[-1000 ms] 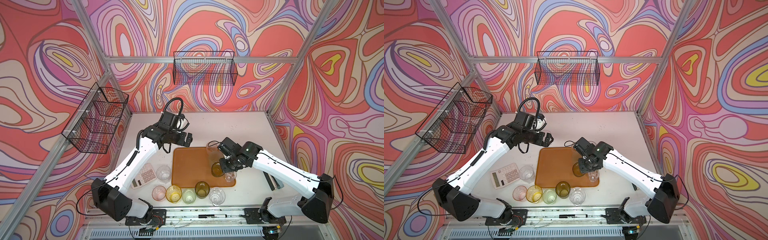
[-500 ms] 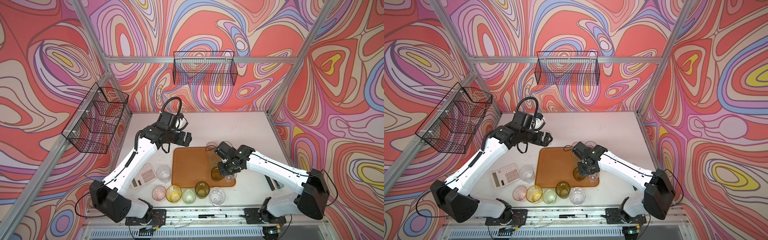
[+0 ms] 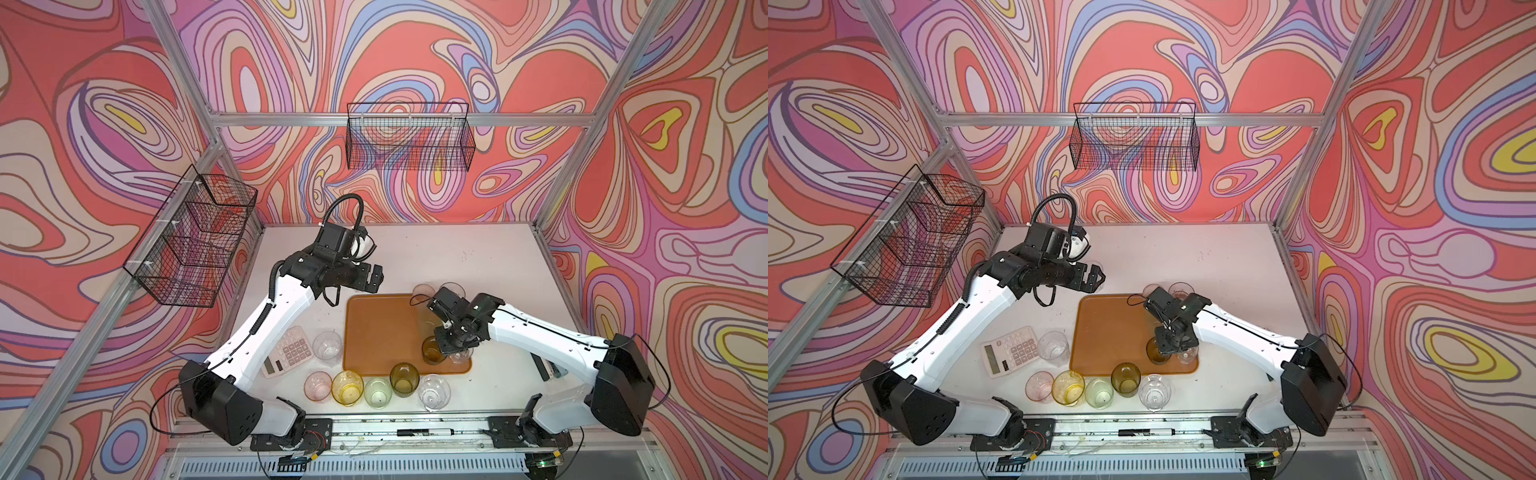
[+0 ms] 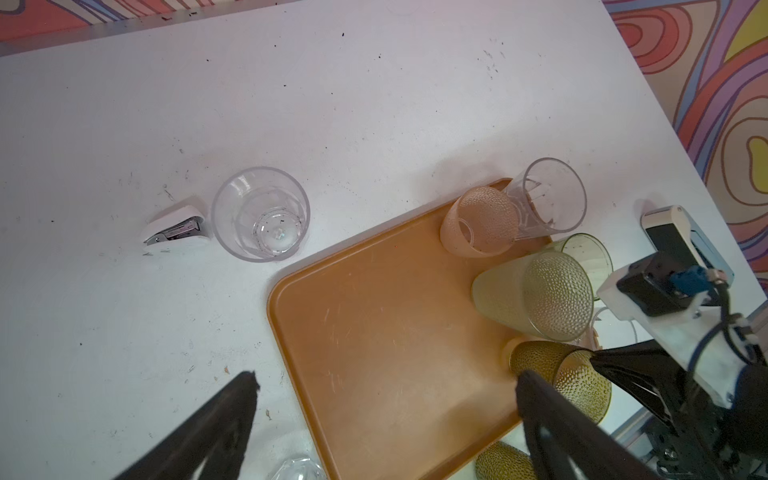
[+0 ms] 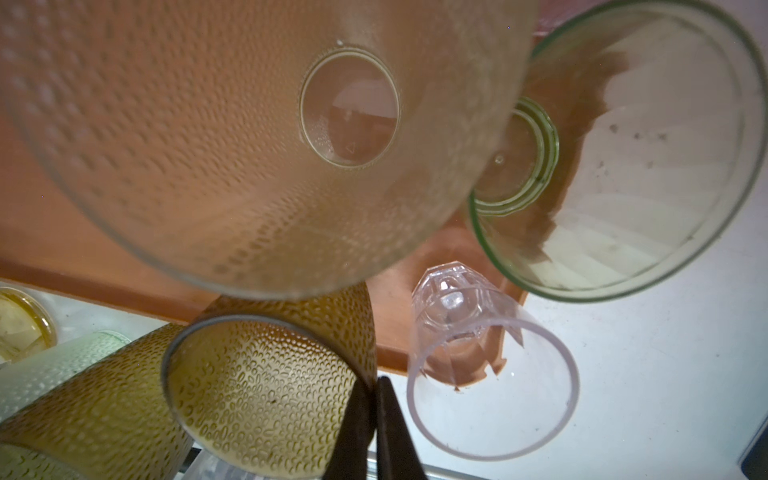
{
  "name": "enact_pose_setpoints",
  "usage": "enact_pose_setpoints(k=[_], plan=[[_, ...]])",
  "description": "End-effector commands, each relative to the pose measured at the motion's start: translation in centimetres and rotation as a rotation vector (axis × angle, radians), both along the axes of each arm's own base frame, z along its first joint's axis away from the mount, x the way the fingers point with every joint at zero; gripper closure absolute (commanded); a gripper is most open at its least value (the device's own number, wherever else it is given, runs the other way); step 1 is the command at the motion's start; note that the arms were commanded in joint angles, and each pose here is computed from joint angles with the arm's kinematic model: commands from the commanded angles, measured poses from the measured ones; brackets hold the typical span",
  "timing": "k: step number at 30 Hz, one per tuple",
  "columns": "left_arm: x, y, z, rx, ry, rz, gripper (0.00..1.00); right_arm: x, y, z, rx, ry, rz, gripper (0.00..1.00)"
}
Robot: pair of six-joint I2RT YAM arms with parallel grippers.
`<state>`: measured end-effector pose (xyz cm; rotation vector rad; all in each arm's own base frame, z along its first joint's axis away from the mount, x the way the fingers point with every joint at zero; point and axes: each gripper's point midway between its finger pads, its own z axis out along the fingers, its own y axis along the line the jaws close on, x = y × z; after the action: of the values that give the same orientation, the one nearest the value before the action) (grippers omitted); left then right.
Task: Place the glasses into the tray
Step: 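Carry the olive glass onto the tray and open right gripper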
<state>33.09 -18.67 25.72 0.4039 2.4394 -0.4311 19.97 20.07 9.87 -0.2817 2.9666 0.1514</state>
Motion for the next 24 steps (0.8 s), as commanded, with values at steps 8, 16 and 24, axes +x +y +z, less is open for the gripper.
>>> enact_pose_setpoints(k=[8, 16, 24], plan=[[-0.08, 0.08, 0.63, -0.007, -0.023, -0.015, 0.00, 0.32, -0.06, -1.13, -0.023, 0.008, 0.015, 1.00], [-0.07, 0.13, 0.47, -0.001, -0.019, -0.016, 0.01, 0.49, -0.02, -1.40, -0.036, 0.010, 0.018, 0.98], [0.09, 0.38, 0.21, 0.014, -0.017, -0.006, 0.03, 0.63, -0.24, -1.07, -0.046, -0.002, 0.015, 0.90]])
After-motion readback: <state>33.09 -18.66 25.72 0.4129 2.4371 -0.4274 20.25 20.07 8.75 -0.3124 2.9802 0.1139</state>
